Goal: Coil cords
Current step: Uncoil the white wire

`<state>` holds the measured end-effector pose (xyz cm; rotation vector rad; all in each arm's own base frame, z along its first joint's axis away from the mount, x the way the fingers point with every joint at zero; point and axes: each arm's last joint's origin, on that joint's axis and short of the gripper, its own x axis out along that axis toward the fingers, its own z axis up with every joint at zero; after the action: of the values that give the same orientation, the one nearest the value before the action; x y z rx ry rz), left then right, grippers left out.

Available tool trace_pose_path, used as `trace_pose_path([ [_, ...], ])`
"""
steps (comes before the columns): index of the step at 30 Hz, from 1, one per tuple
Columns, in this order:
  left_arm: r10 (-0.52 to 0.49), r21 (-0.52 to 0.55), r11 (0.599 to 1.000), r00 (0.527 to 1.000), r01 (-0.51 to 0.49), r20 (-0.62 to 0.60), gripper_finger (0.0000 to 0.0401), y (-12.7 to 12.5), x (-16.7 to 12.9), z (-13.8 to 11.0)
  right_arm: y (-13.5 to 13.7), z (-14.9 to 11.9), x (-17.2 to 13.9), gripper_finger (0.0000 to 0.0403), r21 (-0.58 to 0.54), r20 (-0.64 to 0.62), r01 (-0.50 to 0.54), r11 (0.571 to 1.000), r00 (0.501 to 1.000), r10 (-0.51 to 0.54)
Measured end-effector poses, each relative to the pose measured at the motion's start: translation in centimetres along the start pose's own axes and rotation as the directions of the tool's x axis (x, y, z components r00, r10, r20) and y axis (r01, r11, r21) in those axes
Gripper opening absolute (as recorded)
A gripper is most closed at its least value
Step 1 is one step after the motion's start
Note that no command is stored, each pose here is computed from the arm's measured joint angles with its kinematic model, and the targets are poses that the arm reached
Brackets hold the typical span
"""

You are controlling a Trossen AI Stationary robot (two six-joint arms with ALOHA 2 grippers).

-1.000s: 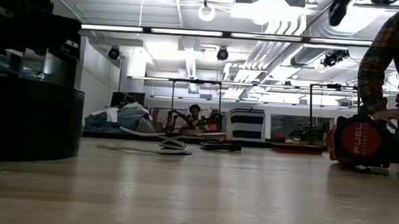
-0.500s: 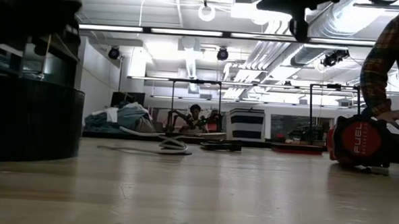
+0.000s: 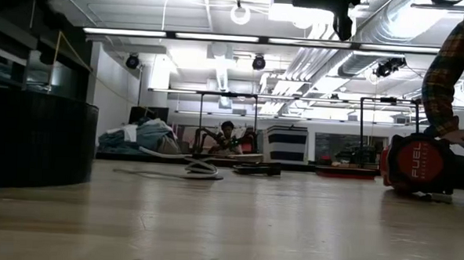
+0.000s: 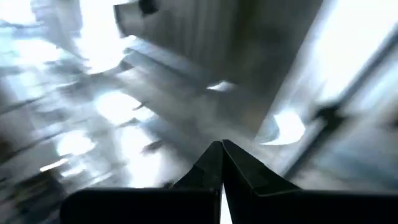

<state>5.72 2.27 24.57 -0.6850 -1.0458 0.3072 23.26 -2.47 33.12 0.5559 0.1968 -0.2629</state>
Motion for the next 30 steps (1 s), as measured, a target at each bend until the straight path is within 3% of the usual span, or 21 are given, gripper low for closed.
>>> trace_pose_path([
  [2, 0.175, -0.013, 0.983, 0.951, -0.184, -0.255, 0.0001, 1.3, 0.4, -2.4, -0.2, 0.2, -0.2, 0.0000, -0.012, 0.009, 0.007, 1.000, 1.000, -0.007],
  [4, 0.299, -0.049, 0.931, 0.834, -0.362, -0.464, 0.0001, 2.4, 0.6, -4.5, -0.3, 0.5, -0.6, 0.0000, -0.024, 0.024, 0.011, 1.000, 1.000, -0.011],
  [7, 0.323, -0.108, 0.868, 0.716, -0.485, -0.619, 0.0001, 3.2, 1.0, -6.6, -0.8, 0.8, -1.1, 0.0000, -0.040, 0.028, 0.034, 0.999, 0.999, -0.033],
  [11, 0.282, -0.165, 0.808, 0.616, -0.566, -0.735, 0.0012, 3.9, 1.6, -8.4, -1.6, 0.9, -1.7, 0.0000, -0.032, 0.004, 0.082, 0.996, 0.997, -0.081],
  [14, 0.250, -0.195, 0.775, 0.576, -0.600, -0.779, 0.0035, 3.8, 2.2, -9.0, -2.1, 0.4, -2.0, 0.0000, -0.040, -0.054, 0.123, 0.992, 0.991, -0.125],
  [16, 0.209, -0.211, 0.777, 0.560, -0.593, -0.802, 0.0057, 3.4, 2.6, -9.2, -2.3, 0.0, -2.2, 0.0000, -0.054, -0.097, 0.146, 0.988, 0.984, -0.150],
  [19, 0.120, -0.287, 0.809, 0.622, -0.512, -0.774, 0.0097, 2.6, 3.4, -9.2, -2.3, -0.9, -2.6, 0.0000, -0.067, -0.178, 0.166, 0.984, 0.968, -0.175],
  [22, 0.168, -0.313, 0.793, 0.682, -0.522, -0.712, 0.0139, 2.6, 3.8, -9.5, -2.2, -1.8, -3.1, 0.0000, -0.085, -0.260, 0.175, 0.981, 0.946, -0.191],
  [23, 0.194, -0.302, 0.782, 0.674, -0.545, -0.713, 0.0152, 2.9, 3.7, -9.8, -2.2, -2.0, -3.2, 0.0000, -0.089, -0.275, 0.174, 0.981, 0.942, -0.192],
  [25, 0.210, -0.268, 0.760, 0.614, -0.592, -0.760, 0.0174, 3.5, 3.4, -10.6, -2.1, -2.5, -3.4, 0.0000, -0.102, -0.311, 0.176, 0.979, 0.929, -0.199],
  [27, 0.182, -0.254, 0.732, 0.542, -0.632, -0.821, 0.0191, 4.0, 3.0, -11.4, -1.9, -2.7, -3.5, 0.0000, -0.093, -0.323, 0.177, 0.980, 0.926, -0.198],
  [30, 0.137, -0.244, 0.714, 0.473, -0.656, -0.870, 0.0206, 4.1, 3.2, -12.2, -2.0, -2.8, -3.7, 0.0000, -0.097, -0.336, 0.182, 0.979, 0.919, -0.204],
])
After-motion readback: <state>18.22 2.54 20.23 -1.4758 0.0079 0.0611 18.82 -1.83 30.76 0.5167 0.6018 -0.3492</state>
